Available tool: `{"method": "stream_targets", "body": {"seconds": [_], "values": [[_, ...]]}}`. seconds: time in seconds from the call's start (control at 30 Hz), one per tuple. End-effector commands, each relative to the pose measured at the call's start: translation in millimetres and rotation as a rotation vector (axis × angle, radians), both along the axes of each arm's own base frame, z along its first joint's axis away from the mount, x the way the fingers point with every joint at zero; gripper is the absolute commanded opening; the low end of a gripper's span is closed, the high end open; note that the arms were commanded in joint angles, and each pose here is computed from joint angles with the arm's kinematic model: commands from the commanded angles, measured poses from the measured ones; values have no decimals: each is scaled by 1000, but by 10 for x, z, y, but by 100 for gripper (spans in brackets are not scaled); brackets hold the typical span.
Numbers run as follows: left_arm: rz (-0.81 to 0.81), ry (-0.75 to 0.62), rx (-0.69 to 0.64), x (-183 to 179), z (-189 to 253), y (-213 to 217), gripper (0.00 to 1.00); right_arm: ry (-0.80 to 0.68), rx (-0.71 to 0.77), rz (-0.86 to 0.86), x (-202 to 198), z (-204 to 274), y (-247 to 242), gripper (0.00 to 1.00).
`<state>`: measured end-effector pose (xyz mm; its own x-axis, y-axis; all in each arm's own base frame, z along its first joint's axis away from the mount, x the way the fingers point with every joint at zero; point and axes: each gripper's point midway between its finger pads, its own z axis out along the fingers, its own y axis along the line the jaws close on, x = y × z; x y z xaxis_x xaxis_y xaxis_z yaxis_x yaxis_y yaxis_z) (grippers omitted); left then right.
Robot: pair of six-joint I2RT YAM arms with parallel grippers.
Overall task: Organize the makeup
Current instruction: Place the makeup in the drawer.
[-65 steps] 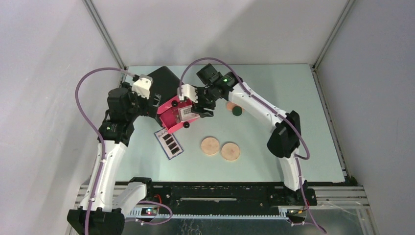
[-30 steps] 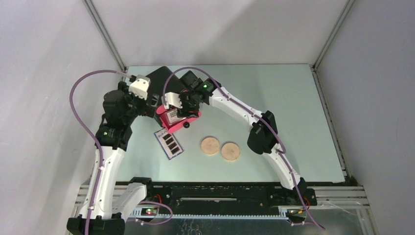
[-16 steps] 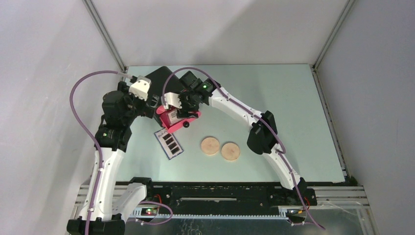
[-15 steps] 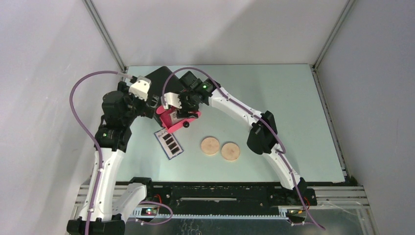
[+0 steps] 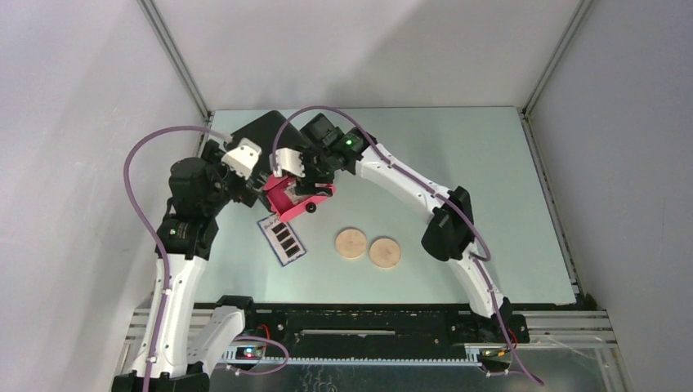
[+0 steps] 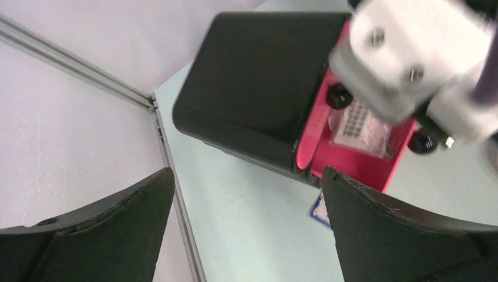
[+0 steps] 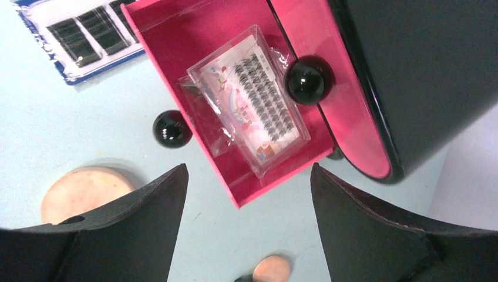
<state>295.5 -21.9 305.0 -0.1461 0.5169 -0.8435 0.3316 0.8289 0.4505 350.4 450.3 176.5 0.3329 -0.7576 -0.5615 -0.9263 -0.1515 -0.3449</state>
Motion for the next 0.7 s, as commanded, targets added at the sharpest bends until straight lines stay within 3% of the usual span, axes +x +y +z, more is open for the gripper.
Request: {"method": "stream_targets", "body": {"seconds": [0.0,0.3,0.67], "values": [[-210,103,129,-210,-402,-182,100,-6,106,-45,-170,657,-193,85],[-691,376,436,-898,-1422,-466,100,149,108,-173,-456,629,-881,85],[-1115,469,814,-1129,-2160,-711,100,299,100,-350,-626,132,-1683,82]]}}
